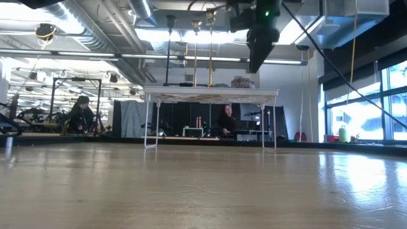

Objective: Pick & Place candle stick holders
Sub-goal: Put the pink patterned scented candle on the shelf

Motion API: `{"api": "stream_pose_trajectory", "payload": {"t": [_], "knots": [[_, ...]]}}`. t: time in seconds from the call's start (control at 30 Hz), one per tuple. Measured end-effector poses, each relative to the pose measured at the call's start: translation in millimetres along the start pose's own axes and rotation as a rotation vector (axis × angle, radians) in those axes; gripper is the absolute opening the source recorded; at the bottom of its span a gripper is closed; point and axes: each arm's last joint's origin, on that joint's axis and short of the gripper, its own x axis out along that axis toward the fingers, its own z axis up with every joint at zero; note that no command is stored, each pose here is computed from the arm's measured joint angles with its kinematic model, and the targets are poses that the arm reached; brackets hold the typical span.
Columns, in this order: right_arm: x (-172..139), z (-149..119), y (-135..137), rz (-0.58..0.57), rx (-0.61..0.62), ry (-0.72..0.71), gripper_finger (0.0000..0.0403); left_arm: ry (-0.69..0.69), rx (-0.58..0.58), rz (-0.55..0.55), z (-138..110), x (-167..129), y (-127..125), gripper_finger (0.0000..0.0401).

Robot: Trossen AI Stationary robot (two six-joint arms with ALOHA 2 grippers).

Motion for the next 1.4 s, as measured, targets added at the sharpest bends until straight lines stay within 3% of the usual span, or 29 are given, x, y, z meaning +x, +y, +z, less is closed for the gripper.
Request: {"api": "stream_pose_trajectory", "payload": {"t": [0.27,0.43,0.6,0.73,1.03,1.27,1.33,1.4], "knots": [[-47.4,-21.2,6.2,0.2,0.19,-0.106,0.0395,-0.008,0.027,-0.001,0.3,0.0,-0.3,0.0113],[-78.6,-32.8,19.4,0.448,0.341,-0.162,0.0395,-0.007,0.05,-0.001,0.3,0.0,-0.3,0.0113],[-97.8,-37.9,41.8,0.653,0.429,-0.125,0.0395,-0.007,0.083,-0.002,0.3,0.0,-0.5,0.0113],[-109.9,-41.6,70.0,0.701,0.441,-0.068,0.0395,0.001,0.112,-0.004,0.0,0.0,-0.6,0.0113],[-144.6,-61.8,143.4,0.793,0.264,-0.025,0.0395,0.052,0.155,-0.017,-1.5,0.0,-0.8,0.0113],[-172.8,-70.0,187.4,0.89,0.33,-0.115,0.0395,0.092,0.187,-0.029,-2.7,-0.1,-1.0,0.0113],[-171.8,-75.3,199.6,0.854,0.345,-0.071,0.0395,0.101,0.187,-0.032,-2.9,-0.2,-1.1,0.0113],[-163.3,-85.7,209.5,0.739,0.376,0.048,0.0395,0.112,0.187,-0.035,-3.2,-0.2,-1.1,0.0113]]}}
